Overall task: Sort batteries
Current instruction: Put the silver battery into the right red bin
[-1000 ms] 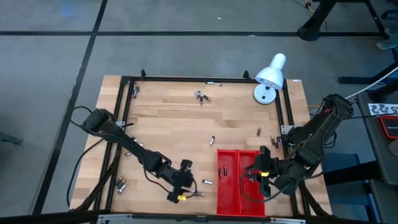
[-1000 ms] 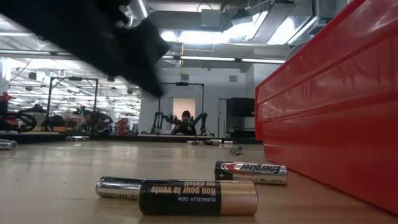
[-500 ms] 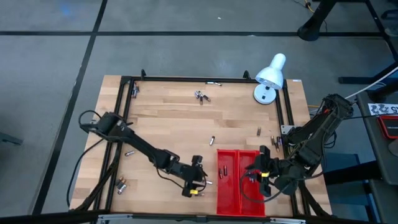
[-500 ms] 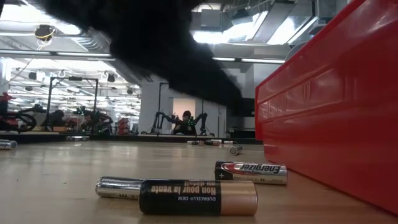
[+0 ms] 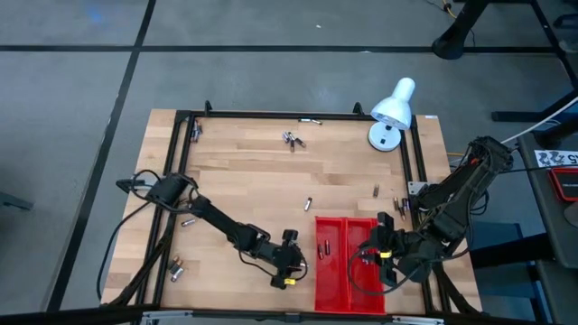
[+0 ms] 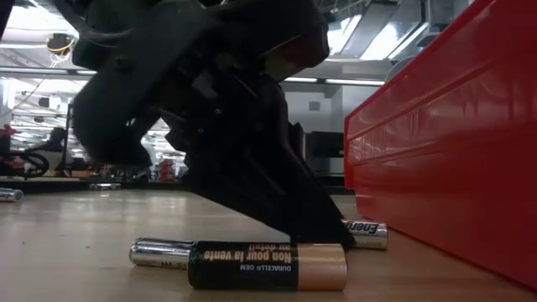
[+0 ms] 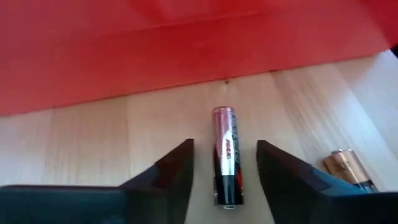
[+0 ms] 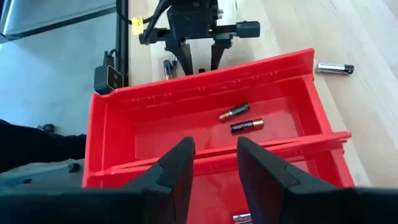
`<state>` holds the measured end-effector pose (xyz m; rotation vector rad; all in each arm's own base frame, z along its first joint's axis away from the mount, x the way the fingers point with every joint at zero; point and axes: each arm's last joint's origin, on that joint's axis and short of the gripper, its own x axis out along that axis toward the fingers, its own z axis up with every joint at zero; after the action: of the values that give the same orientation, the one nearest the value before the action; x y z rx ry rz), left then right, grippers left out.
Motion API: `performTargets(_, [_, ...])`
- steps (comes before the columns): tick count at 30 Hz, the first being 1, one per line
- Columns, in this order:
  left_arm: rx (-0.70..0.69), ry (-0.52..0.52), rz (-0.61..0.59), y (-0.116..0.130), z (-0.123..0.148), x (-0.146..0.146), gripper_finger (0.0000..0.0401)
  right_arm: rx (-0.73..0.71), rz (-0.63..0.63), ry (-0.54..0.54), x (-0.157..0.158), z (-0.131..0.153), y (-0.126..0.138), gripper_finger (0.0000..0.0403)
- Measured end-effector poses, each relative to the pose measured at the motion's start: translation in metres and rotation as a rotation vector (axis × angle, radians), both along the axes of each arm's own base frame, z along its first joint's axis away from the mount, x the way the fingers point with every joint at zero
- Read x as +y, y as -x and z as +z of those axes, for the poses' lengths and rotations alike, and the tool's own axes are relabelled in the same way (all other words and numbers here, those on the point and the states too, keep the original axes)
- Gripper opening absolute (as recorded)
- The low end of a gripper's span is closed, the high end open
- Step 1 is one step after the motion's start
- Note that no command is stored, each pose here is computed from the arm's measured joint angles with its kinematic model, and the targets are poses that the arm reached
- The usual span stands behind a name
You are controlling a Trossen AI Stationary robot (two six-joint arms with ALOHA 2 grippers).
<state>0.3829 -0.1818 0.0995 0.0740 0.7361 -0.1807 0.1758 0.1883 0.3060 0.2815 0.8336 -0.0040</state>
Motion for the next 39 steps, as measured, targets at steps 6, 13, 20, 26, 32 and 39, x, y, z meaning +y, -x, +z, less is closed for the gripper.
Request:
performTargets(6, [0.029,0.044,0.017,0.002,0.000,-0.002,0.0046,-0.063,-0.042,0.070,-0.002,0.001,-0.001,0.0124])
performTargets(13, [0.135,-0.002,-0.047,0.020,0.014,0.002,0.0038,-0.141,-0.132,0.127,-0.013,0.004,-0.014,0.0124])
performTargets(20, [0.208,-0.119,-0.019,0.064,0.035,0.020,0.0038,-0.317,-0.153,0.109,-0.028,0.021,-0.048,0.0124])
performTargets(26, [0.135,-0.180,0.047,0.108,0.067,0.043,0.0038,-0.457,-0.166,0.063,-0.043,0.037,-0.071,0.0124])
performTargets(32, [-0.036,-0.199,0.161,0.145,0.103,0.068,0.0038,-0.533,-0.239,0.012,-0.061,0.045,-0.086,0.0124])
performTargets(39, [-0.305,-0.130,0.202,0.157,0.137,0.078,0.0040,-0.597,-0.310,-0.035,-0.067,0.041,-0.108,0.0124])
